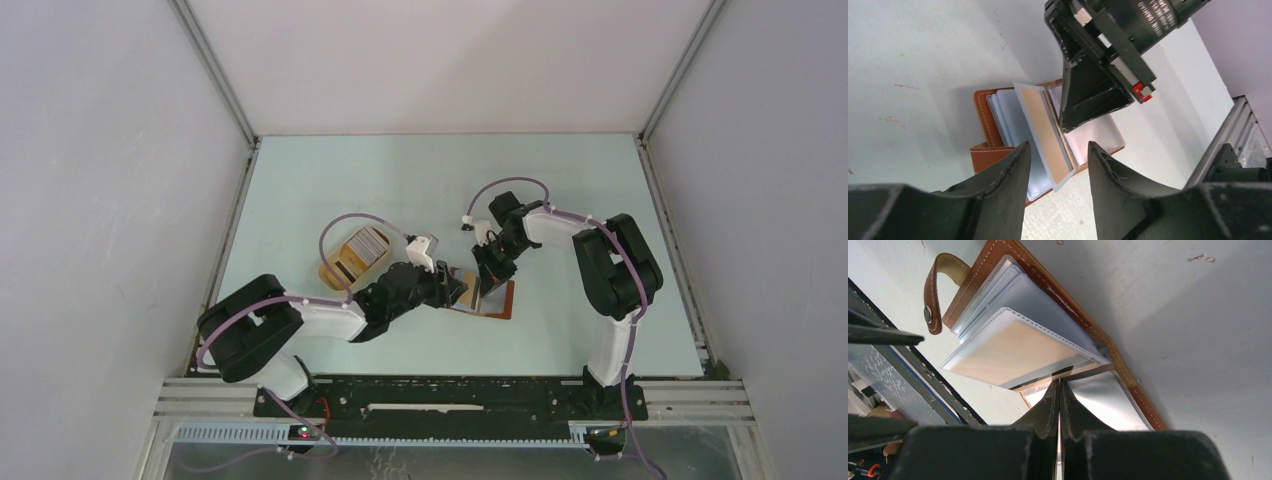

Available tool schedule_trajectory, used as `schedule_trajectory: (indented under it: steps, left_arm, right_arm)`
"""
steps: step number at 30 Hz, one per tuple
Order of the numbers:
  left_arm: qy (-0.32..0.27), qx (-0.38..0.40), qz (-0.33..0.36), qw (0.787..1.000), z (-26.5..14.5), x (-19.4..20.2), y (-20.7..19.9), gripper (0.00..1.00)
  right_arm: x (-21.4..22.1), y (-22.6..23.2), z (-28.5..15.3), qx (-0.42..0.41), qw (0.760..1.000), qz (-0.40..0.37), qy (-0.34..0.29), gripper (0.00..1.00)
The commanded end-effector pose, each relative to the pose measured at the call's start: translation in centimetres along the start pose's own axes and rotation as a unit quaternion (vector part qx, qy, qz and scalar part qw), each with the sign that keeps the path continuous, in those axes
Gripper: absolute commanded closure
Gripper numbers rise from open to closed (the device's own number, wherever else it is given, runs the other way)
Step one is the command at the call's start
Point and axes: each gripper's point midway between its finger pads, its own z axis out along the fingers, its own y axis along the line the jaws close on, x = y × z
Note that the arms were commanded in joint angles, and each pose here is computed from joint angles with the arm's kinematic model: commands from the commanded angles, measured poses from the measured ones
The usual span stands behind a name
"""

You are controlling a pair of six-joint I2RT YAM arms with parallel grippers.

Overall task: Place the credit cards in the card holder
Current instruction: Turn over the card slot in the card holder.

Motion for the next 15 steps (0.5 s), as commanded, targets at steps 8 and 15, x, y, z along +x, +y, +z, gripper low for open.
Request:
schedule_trajectory:
  steps: [8,15]
  left_arm:
    - [0.010,-0.012,0.006,1.000,1.4,-0.2,-0.2,0.52]
    - [0.024,-0.002,0.005,1.000,1.9,0.3,-0.5,0.54]
  right_arm:
    - [-0.6,-0.3,-0.1,0.009,1.000,-0.011,0.000,0.96]
    - [-0.6,-0.3,-0.1,0.009,1.000,-0.011,0.000,0.96]
